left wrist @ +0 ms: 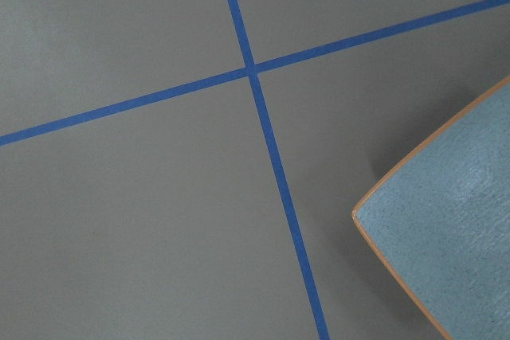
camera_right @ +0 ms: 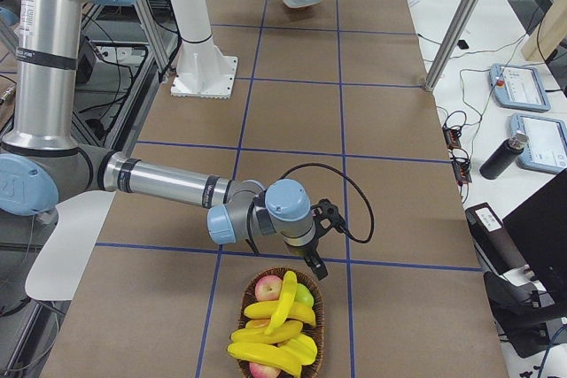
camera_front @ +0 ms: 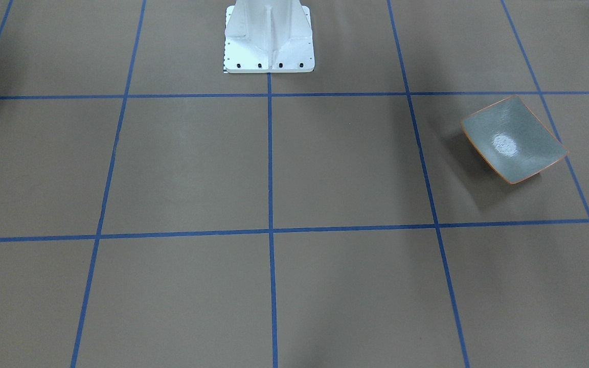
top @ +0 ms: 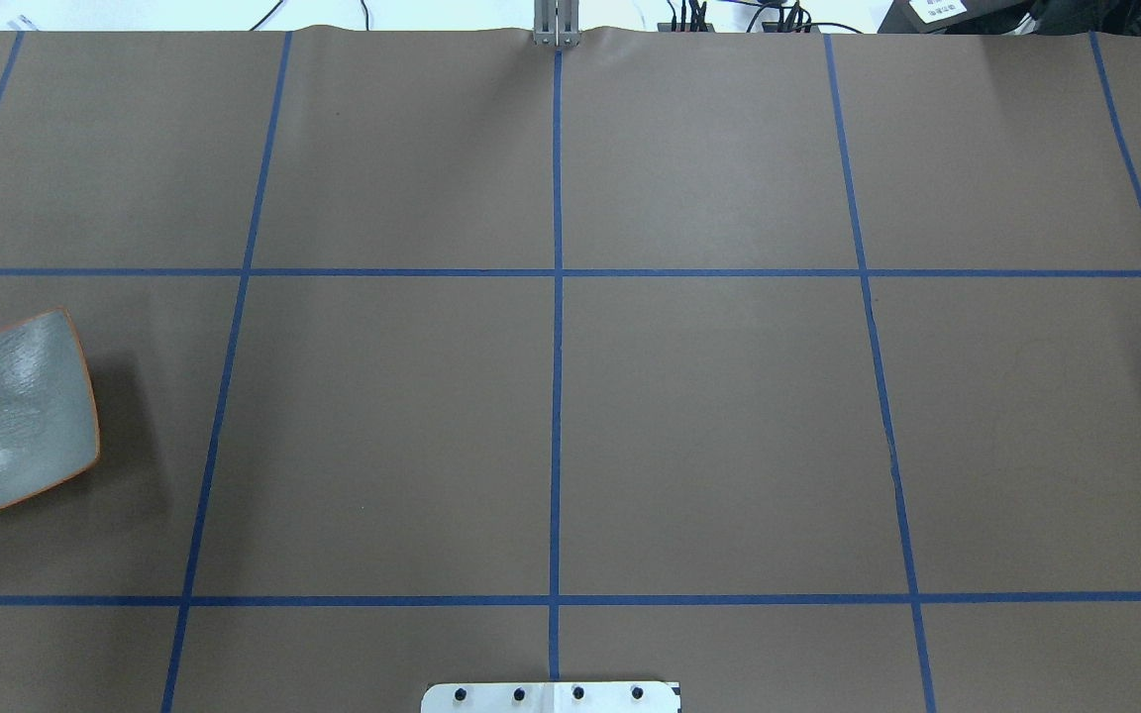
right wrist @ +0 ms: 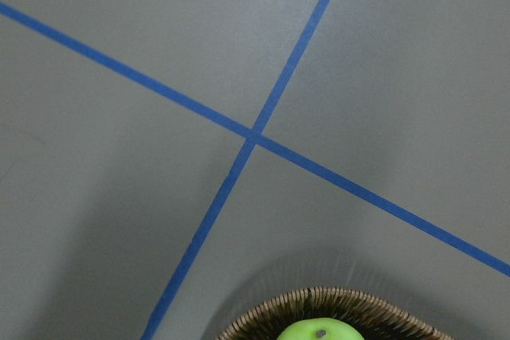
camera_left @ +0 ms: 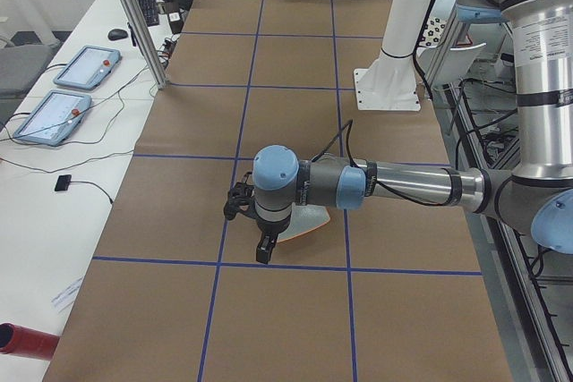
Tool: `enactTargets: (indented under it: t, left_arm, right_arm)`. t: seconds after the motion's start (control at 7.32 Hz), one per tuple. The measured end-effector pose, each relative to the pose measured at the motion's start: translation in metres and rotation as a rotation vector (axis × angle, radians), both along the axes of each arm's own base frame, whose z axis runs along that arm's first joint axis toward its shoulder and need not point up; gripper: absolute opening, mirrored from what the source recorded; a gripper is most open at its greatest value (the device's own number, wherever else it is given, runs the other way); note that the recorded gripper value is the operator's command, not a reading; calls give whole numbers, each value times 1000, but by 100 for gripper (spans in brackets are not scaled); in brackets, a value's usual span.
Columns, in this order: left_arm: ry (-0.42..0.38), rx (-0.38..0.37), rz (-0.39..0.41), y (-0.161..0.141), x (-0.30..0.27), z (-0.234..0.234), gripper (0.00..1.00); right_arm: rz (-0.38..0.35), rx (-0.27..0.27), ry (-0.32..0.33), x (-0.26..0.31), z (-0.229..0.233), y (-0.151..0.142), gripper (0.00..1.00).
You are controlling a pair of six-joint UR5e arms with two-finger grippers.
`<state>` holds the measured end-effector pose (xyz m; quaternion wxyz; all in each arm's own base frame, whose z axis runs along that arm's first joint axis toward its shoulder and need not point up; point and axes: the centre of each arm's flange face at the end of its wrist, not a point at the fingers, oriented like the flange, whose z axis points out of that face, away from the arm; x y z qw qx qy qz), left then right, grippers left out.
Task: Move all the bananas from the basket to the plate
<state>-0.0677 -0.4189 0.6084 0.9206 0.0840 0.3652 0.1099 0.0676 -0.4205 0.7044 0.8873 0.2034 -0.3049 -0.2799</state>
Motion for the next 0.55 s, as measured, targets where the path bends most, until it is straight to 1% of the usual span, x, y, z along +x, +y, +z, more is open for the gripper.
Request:
enactTargets:
  t: [0.14, 0.27, 0.41, 0.55]
  left_arm:
    - [11, -2, 1, 1, 1, 0, 100]
    - [26, -4, 2, 1, 2, 0, 100]
    - [35, -5, 4, 2, 3, -1, 100]
    - [38, -5, 4, 2, 3, -1, 100]
  right_arm:
    - [-82, 29, 23, 0, 19, 6, 97]
    - [-147, 45, 42, 2, 39, 12, 97]
    - [-186, 49, 58, 3, 53, 17, 78]
    - [-204, 42, 67, 4, 61, 20, 57]
